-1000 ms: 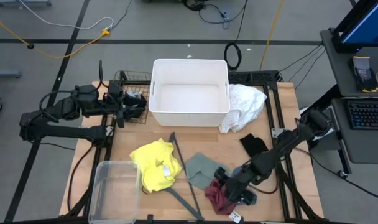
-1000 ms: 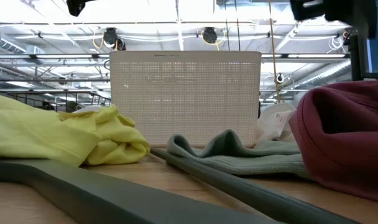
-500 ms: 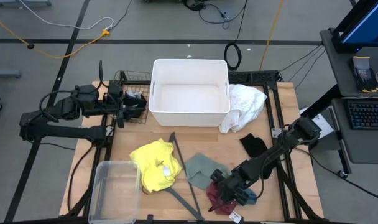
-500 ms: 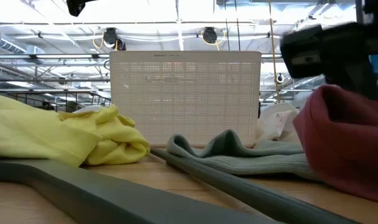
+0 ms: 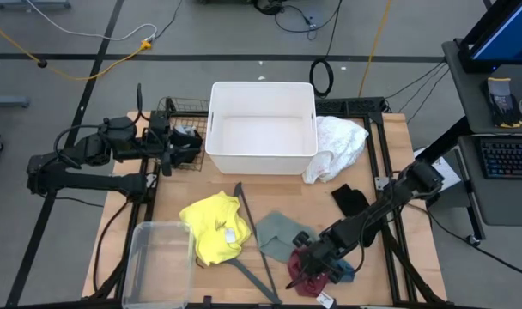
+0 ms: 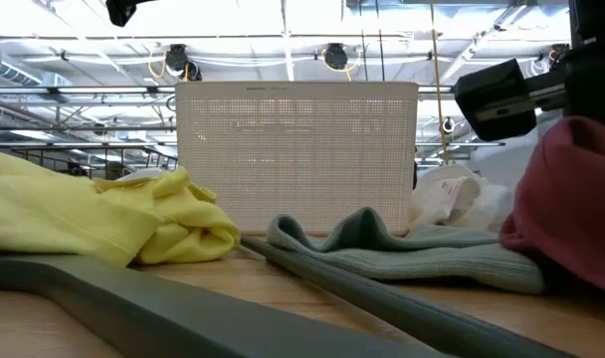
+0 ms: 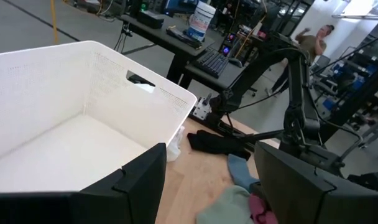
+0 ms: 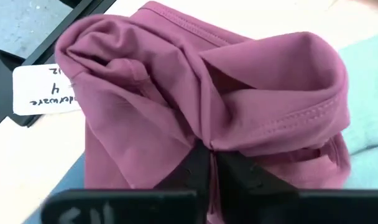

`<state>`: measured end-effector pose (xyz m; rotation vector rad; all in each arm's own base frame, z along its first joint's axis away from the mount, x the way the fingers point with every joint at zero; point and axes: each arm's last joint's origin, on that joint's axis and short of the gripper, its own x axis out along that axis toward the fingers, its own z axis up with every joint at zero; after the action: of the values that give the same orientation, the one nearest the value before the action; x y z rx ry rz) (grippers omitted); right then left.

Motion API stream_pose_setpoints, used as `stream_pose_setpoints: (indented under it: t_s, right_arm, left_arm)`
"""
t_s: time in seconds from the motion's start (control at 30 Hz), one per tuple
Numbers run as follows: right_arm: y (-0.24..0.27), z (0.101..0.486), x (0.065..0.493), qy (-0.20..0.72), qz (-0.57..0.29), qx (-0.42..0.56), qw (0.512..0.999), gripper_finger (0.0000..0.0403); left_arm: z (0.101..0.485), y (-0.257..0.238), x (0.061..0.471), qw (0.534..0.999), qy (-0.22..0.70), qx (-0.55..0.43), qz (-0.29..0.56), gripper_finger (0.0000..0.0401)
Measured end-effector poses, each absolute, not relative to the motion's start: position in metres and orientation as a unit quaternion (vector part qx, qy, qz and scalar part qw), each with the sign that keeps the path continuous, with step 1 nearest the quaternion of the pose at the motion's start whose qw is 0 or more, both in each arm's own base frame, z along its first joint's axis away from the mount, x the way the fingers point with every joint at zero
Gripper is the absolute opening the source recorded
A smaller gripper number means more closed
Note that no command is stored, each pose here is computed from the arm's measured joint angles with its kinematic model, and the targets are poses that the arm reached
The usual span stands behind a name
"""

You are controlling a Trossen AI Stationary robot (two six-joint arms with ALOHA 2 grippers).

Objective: Pick & Place Cloths
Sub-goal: Put the red underwear into the wired basket

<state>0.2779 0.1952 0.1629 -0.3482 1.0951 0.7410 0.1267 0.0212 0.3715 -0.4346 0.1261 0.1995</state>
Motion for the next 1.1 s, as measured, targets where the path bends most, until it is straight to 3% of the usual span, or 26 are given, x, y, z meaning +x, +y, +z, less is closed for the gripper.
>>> stream_pose_setpoints:
  t_s: [0.23,0.47,0.8,1.1]
  right_arm:
    - [0.181,0.186,0.274,0.503,0.327,-0.145,0.787,0.0005]
    - [0.152,0.237,0.269,0.44,0.307,-0.118,0.836,0.0003]
    - [0.11,0.323,0.253,0.238,0.267,-0.031,0.933,0.0001]
    - [0.09,0.379,0.231,0.062,0.276,0.016,0.959,0.0001]
  left_arm:
    - [0.372,0.021,0.127,0.966,0.06,-0.23,0.099,0.0248]
    - [0.372,0.021,0.127,0.954,0.052,-0.278,0.1,0.0248]
    - [0.371,0.02,0.132,0.948,0.064,-0.3,0.079,0.0248]
    - [0.366,0.022,0.142,0.943,0.082,-0.311,0.084,0.0248]
